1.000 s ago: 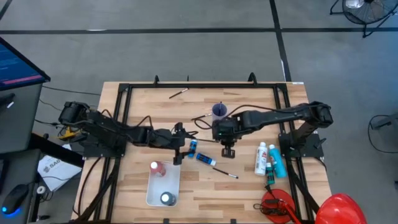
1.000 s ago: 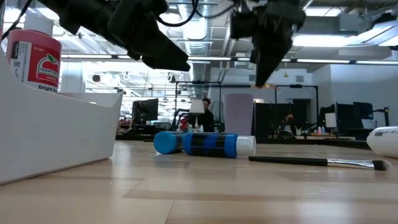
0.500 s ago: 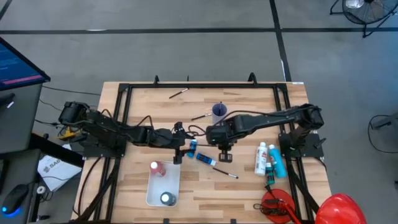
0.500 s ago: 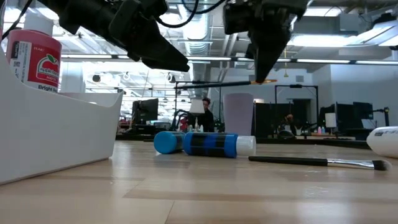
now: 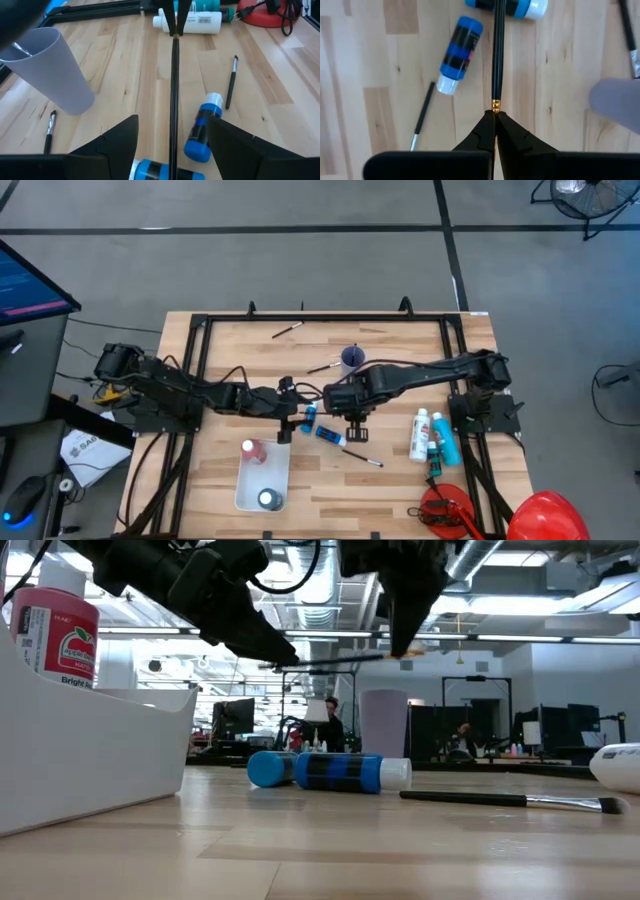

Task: Pick & Place Paint Supplies
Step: Put the gold paint brush into the violet cup

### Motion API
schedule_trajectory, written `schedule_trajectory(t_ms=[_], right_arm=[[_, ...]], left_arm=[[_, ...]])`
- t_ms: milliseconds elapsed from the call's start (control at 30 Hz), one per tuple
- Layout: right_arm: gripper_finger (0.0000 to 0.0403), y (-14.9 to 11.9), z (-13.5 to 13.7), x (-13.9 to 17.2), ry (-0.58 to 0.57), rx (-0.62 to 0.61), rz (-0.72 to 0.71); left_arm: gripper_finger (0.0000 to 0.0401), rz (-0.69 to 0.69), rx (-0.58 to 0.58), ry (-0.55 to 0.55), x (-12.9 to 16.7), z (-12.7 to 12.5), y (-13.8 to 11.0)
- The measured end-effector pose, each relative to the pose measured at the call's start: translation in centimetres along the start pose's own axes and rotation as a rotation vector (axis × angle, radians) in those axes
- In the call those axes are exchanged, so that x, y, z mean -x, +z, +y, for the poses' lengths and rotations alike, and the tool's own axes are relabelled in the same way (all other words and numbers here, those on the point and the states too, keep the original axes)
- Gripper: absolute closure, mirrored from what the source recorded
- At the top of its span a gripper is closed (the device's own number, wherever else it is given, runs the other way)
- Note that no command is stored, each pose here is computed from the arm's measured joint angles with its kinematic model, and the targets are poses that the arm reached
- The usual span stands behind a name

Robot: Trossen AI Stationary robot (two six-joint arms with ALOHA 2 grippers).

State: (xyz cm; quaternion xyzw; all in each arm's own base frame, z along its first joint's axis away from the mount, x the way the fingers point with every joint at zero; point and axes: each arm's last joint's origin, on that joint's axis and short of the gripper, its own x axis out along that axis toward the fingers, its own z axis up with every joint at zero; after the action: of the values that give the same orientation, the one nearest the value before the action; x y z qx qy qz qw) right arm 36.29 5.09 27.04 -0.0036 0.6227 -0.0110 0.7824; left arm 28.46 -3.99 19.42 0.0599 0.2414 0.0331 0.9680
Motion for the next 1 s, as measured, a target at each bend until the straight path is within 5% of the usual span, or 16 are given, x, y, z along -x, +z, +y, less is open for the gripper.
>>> schedule_trajectory(t_ms=[533,1000], right_arm=[[0.0403,0.4,0.0,1.2,0.004,-0.002,-0.022],[0.0403,0.4,0.0,1.2,0.002,-0.003,-0.014]], left_arm=[[0.0217,0.001,0.001,0.000,0.0,0.0,0.0],[0.0299,0.001,0.001,0.000,0.0,0.0,0.0]])
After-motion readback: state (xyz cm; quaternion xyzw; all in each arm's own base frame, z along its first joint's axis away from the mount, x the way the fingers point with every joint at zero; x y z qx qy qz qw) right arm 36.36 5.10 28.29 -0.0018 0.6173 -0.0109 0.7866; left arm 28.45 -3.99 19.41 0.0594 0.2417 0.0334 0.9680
